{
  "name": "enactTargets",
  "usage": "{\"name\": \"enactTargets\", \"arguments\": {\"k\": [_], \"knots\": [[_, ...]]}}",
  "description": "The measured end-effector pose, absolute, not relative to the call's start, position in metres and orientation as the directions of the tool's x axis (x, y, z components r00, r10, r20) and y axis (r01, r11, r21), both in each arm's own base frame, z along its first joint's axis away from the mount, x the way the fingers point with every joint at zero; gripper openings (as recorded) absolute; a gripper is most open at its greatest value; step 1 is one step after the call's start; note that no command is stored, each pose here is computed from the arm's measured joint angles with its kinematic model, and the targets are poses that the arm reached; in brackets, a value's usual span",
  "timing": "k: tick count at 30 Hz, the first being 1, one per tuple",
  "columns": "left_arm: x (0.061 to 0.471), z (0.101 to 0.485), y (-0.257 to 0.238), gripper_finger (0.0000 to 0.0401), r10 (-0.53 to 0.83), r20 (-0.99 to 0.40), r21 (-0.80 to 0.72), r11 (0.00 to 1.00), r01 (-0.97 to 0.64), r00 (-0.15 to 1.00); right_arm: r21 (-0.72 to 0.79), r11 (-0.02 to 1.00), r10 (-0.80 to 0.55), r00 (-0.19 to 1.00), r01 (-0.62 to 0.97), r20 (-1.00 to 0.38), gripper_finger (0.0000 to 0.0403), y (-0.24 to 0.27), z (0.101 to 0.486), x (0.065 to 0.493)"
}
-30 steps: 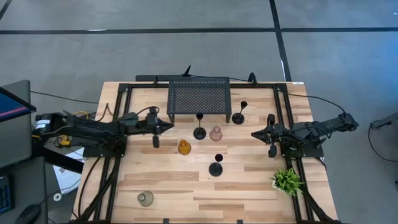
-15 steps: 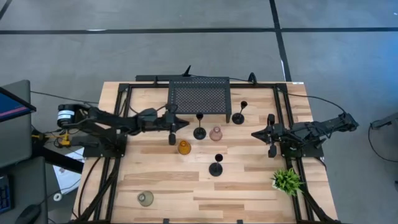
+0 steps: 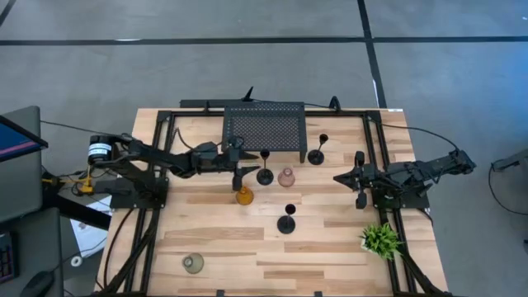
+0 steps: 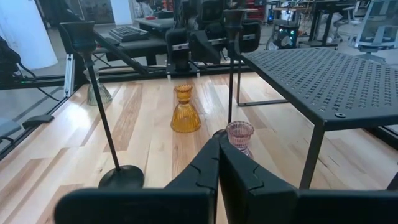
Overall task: Pick & Place candle stick holders
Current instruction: Put the left black candle holder on the shelf
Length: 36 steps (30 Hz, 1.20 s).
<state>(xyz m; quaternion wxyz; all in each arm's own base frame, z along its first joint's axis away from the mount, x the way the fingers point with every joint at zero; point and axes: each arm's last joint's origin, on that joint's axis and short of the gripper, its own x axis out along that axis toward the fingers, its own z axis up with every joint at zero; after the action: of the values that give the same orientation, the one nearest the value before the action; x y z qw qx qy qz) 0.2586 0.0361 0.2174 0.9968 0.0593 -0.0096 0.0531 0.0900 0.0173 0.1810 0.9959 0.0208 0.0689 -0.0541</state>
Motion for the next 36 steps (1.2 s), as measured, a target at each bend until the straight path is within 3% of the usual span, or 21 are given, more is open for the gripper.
{"name": "enactTargets", "arguments": {"k": [7, 15, 36], "knots": [[0.28, 0.217, 0.033, 0.0208, 0.081, 0.016, 0.116, 0.99, -0.082, 0.997, 0.032, 0.99, -0.132, 0.982, 0.137, -0.133, 0.0001, 0.016, 0.181, 0.09], [0.283, 0.219, 0.033, 0.0201, 0.082, 0.033, 0.097, 0.992, -0.085, 0.996, 0.033, 0.99, -0.132, 0.983, 0.137, -0.131, 0.0001, 0.016, 0.182, 0.09], [0.283, 0.221, 0.031, 0.0043, 0.073, 0.051, 0.064, 0.995, -0.076, 0.996, 0.034, 0.99, -0.135, 0.982, 0.14, -0.13, 0.0001, 0.016, 0.182, 0.09]]}}
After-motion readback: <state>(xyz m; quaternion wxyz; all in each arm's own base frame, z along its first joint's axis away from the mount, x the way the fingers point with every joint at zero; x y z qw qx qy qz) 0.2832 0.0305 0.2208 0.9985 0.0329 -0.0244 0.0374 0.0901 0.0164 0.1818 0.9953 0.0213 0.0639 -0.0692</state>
